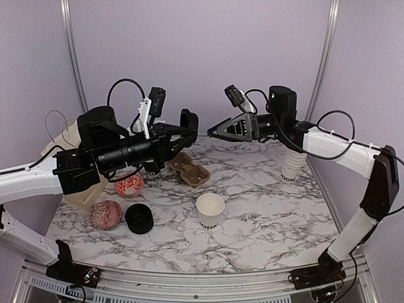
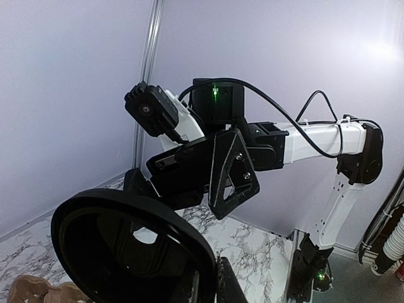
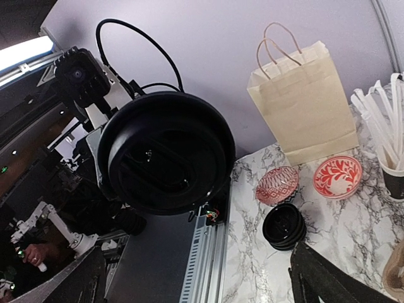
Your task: Pack the takeout coffee
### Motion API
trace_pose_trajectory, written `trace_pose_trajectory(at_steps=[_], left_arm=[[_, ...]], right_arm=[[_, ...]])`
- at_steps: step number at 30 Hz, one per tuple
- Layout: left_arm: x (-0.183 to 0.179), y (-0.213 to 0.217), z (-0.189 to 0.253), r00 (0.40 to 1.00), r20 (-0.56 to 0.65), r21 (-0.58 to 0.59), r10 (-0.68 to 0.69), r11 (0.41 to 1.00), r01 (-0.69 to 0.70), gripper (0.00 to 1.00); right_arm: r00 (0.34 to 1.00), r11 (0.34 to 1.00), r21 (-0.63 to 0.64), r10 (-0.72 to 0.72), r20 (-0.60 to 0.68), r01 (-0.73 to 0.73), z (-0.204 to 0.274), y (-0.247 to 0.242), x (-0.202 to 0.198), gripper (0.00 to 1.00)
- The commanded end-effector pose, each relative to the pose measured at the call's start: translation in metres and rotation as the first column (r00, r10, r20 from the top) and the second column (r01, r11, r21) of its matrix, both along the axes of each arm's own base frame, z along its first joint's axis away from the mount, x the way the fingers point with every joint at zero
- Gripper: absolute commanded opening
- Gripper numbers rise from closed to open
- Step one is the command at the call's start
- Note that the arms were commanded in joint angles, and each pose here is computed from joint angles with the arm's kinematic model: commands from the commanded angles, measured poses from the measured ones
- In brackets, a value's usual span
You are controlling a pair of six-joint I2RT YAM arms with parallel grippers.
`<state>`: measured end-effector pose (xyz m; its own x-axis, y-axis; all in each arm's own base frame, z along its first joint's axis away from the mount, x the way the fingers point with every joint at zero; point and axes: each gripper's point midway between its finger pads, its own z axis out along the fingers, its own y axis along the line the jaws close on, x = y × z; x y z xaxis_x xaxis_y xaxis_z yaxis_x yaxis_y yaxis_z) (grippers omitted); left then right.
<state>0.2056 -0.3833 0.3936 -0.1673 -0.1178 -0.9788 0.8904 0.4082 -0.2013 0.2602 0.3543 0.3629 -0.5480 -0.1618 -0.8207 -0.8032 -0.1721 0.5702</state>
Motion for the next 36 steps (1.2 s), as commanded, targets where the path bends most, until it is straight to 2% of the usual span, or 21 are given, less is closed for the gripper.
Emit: trace_pose_trajectory(at_steps=[1,16,26,33,36], left_arm=[[-0.008,-0.002,0.019,0.998,0.058,-0.047,-0.036,0.998,0.039,0.08],[-0.012,-0.014,0.013,0.995,0.044,-0.033,-0.091,0.995,0.093,0.09],[-0.009,-0.02,0.005,0.995,0.034,-0.016,-0.098,0.995,0.099,0.11],[-0.007,-0.024,0.001,0.995,0.026,-0.009,-0.096,0.995,0.096,0.16],[-0.006,-0.025,-0.001,0.995,0.024,-0.002,-0.096,0.995,0.096,0.16]], right_arm=[[0.993,0.992,0.045,0.119,-0.022,-0.118,0.02,0.011,-0.022,0.99],[0.981,0.979,0.068,0.193,-0.031,-0.191,0.032,0.036,-0.034,0.98],[0.976,0.975,0.077,0.211,-0.056,-0.206,0.029,0.037,-0.037,0.83],[0.975,0.976,0.073,0.212,-0.071,-0.207,0.024,0.039,-0.035,0.78],[0.973,0.974,0.07,0.218,-0.07,-0.213,0.022,0.038,-0.036,0.81]])
